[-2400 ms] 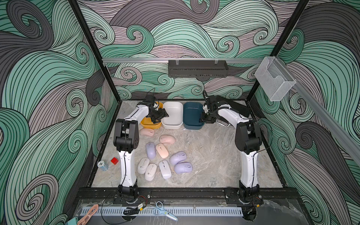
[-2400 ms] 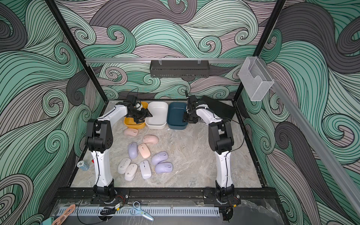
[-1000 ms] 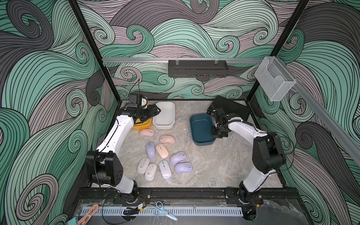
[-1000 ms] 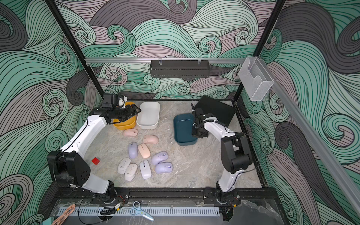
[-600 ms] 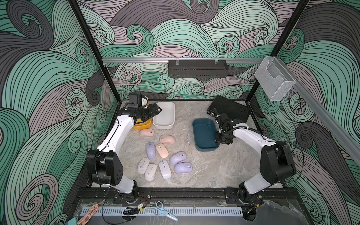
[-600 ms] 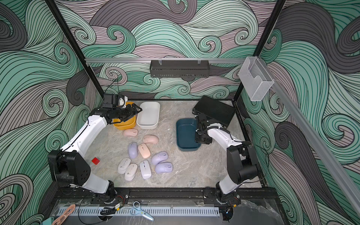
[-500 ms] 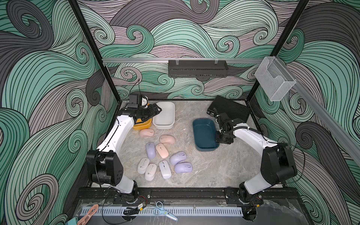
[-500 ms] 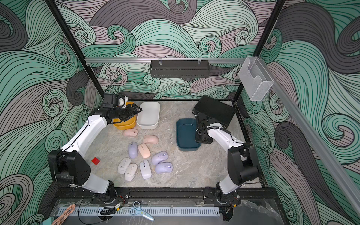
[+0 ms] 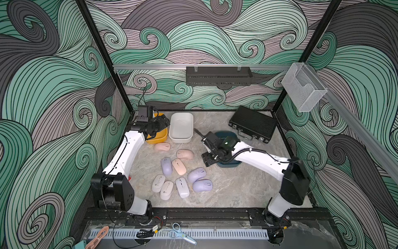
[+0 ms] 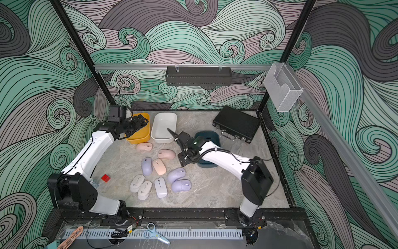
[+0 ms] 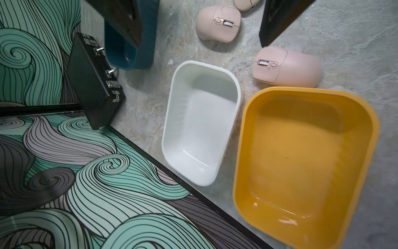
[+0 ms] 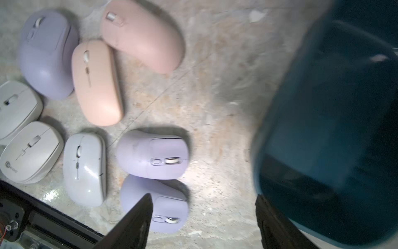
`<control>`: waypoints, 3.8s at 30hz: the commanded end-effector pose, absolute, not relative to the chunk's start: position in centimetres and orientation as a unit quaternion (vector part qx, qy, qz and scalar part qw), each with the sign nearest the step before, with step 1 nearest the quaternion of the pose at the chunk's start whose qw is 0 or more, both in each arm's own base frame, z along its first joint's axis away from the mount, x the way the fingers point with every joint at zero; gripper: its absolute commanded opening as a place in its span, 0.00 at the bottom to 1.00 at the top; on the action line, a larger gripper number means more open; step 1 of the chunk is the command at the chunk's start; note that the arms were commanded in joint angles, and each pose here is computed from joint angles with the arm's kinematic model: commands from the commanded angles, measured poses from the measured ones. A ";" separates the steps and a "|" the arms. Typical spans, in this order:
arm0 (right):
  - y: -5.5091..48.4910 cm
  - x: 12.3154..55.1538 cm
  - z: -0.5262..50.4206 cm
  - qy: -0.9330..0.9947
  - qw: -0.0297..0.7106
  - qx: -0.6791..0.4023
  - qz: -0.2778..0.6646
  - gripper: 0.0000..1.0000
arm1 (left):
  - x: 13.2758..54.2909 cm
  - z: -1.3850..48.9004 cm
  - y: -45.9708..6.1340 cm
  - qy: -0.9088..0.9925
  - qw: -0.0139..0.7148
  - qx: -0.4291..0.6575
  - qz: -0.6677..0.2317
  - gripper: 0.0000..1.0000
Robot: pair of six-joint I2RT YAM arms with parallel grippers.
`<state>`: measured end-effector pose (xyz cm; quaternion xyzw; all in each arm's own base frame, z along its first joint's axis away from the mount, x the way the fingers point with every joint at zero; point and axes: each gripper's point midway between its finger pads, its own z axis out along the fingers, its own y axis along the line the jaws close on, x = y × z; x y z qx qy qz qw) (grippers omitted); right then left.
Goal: Place the mice by color into the storage box
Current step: Adjust the mouse at the center of the board, then pick up the mouse from the center of the board.
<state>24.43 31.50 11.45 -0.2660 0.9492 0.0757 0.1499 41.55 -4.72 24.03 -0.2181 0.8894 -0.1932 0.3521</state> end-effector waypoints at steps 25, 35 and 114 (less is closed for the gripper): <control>29.9 22.9 2.0 0.944 0.044 -0.326 -0.001 0.68 | 41.5 23.5 -2.9 0.883 0.349 -0.258 -0.181 0.85; 30.8 28.7 1.2 0.957 0.091 -0.276 -0.019 0.68 | 41.5 23.2 -3.1 0.884 0.345 -0.257 -0.183 0.85; 29.8 31.1 14.5 0.964 0.224 -0.140 0.030 0.49 | 42.4 23.6 -7.8 0.878 0.312 -0.190 -0.309 0.81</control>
